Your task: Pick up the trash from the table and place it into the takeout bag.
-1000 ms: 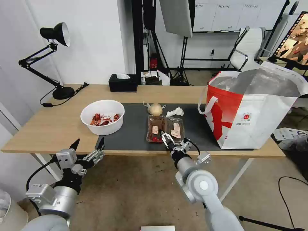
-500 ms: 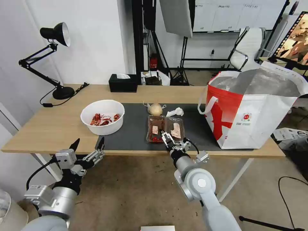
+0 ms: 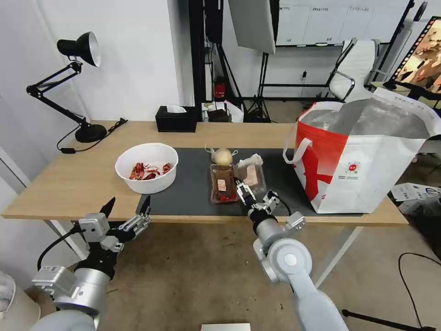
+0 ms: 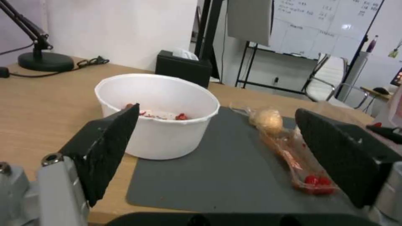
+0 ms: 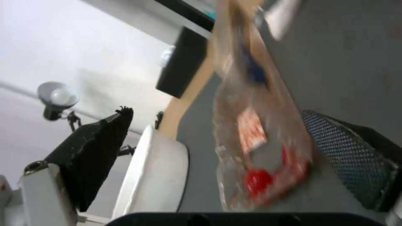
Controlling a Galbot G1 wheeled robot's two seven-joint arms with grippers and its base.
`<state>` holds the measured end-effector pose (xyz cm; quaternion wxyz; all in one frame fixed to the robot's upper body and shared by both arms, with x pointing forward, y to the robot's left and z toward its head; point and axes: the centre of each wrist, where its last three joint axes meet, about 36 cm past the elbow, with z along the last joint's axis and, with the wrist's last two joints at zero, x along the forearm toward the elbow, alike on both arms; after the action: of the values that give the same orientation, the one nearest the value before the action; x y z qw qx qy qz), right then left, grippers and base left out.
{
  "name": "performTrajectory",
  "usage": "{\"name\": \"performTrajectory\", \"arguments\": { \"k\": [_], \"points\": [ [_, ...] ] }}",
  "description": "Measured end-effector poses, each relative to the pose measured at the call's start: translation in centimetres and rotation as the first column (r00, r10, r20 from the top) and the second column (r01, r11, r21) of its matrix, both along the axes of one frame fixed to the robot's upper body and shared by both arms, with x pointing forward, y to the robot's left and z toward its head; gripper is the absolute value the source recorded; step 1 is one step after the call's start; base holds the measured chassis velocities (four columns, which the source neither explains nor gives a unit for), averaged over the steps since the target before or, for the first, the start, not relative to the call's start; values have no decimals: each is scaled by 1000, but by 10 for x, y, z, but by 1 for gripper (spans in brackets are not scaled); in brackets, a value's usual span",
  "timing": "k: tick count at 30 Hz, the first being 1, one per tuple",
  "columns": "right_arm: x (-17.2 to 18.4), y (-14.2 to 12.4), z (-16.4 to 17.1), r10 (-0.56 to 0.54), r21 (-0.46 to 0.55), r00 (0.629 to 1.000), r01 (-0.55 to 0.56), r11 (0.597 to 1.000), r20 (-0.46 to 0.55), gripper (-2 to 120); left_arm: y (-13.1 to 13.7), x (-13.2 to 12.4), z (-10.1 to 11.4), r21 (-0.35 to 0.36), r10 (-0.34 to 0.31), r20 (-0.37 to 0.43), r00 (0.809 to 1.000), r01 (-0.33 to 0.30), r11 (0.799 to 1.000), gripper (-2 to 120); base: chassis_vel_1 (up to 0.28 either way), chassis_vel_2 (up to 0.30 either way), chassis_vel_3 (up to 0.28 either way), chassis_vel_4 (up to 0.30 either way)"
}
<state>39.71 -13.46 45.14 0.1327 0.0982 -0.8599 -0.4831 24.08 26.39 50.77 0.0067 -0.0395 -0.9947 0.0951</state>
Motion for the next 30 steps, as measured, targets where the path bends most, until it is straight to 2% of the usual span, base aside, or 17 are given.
{"name": "performTrajectory", "arguments": {
  "k": [4, 7, 10, 16, 17, 19, 21, 22, 23, 24, 25, 26, 27, 28, 29, 30],
  "points": [
    [13, 1, 6, 56, -71, 995, -51, 996, 79, 100, -1, -1, -1, -4, 3, -1, 1000, -3, 1000, 100, 0, 0, 0, 0],
    [27, 5, 10, 112, -91, 992, -106, 990, 64, 100, -1, -1, -1, -3, 5, 0, 1000, -5, 1000, 100, 0, 0, 0, 0],
    [49, 14, 15, 176, -58, 980, -181, 982, -89, 100, 1, -2, -1, 0, 10, 2, 1000, -10, 1000, 100, 0, 0, 0, 0],
    [55, 15, 23, 178, -11, 973, -181, 983, -147, 100, -1, -4, 1, -7, 16, 7, 1000, -16, 1000, 100, 0, 0, 0, 0],
    [55, 14, 26, 178, -10, 974, -181, 983, -139, 100, -1, -4, 2, -7, 16, 7, 1000, -16, 1000, 100, 0, 0, 0, 0],
    [57, 4, 40, 189, -26, 981, -191, 981, -47, 100, -1, -4, 2, -6, 16, 10, 1000, -16, 1000, 100, 0, 0, 0, 0],
    [57, 3, 41, 191, -30, 981, -192, 981, -38, 100, -1, -4, 3, -5, 16, 10, 1000, -16, 1000, 100, 0, 0, 0, 0],
    [65, -5, 53, 203, -150, 977, -191, 970, 70, 98, -1, -5, 4, -3, 15, 14, 1000, -15, 1000, 100, 0, 0, 0, 0],
    [65, -5, 53, 203, -150, 977, -191, 970, 70, 98, -1, -5, 4, -3, 15, 14, 1000, -15, 1000, 100, 0, 0, 0, 0],
    [75, -11, 55, 221, -289, 966, -175, 941, 135, 95, -1, -5, 5, -1, 13, 16, 1000, -13, 1000, 100, 0, 0, 0, 0],
    [87, -17, 55, 271, -436, 945, -169, 884, 183, 93, -1, -5, 5, 0, 12, 16, 1000, -12, 1000, 100, 0, 0, 0, 0],
    [101, -24, 54, 341, -574, 915, -163, 803, 217, 86, -1, -5, 5, 0, 10, 16, 1000, -10, 1000, 100, 0, 0, 0, 0],
    [110, -29, 53, 385, -652, 895, -155, 743, 225, 84, -1, -5, 5, -1, 9, 15, 1000, -9, 1000, 100, 0, 0, 0, 0],
    [110, -29, 53, 385, -652, 895, -155, 743, 225, 84, -1, -5, 5, -1, 9, 15, 1000, -9, 1000, 100, 0, 0, 0, 0],
    [125, -36, 50, 452, -754, 866, -149, 640, 213, 78, -2, -5, 4, -3, 8, 13, 1000, -8, 1000, 100, 0, 0, 0, 0],
    [125, -36, 50, 452, -754, 866, -149, 640, 213, 78, -2, -5, 4, -3, 8, 13, 1000, -8, 1000, 100, 0, 0, 0, 0]
  ]
}}
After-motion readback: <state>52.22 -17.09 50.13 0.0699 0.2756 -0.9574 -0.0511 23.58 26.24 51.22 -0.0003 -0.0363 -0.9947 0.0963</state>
